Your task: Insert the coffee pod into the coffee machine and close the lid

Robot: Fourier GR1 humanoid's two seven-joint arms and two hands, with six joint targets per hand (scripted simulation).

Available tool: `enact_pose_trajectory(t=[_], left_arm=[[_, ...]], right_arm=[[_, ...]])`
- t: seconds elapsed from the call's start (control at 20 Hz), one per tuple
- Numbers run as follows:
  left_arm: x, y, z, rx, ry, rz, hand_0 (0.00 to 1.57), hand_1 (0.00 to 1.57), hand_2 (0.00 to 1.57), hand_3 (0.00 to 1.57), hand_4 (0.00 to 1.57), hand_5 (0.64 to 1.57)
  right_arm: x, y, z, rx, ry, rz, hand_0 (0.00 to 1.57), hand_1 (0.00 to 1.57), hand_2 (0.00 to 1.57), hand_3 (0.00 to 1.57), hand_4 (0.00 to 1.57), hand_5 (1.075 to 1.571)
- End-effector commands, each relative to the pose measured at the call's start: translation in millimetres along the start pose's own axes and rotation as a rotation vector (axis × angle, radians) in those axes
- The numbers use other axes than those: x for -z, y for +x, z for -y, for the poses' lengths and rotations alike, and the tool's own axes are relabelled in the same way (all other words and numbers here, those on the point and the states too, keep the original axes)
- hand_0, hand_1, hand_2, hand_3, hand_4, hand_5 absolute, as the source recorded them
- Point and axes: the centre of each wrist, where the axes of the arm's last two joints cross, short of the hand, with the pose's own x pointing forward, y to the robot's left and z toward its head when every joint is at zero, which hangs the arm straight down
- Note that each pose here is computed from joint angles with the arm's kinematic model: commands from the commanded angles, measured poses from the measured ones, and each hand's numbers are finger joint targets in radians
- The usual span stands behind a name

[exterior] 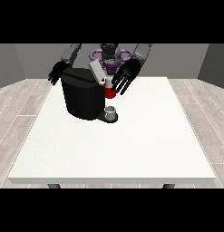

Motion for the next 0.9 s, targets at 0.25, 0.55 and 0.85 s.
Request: enact_pose_trajectory(t=[0.25,0.55,0.85], left_arm=[[-4.3,-9.9,-4.4,-0.008,-0.021,-0.023,0.0,0.0,0.0,0.0,0.0,1.571],[-8.9,-16.8,22.8,-0.011,-0.079,-0.048,0.0,0.0,0.0,0.0,0.0,1.571],[-22.4,-32.4,64.8,-0.174,-0.118,-0.035,0.0,0.0,0.0,0.0,0.0,1.571]], right_arm=[[-6.2,-8.7,18.5,-0.015,0.001,0.014,0.0,0.0,0.0,0.0,0.42,1.571],[-22.7,-20.4,16.6,0.027,-0.017,-0.057,0.0,0.0,0.0,0.0,0.38,1.571],[-37.6,-30.6,7.6,0.037,-0.06,-0.094,0.0,0.0,0.0,0.0,0.42,1.571]])
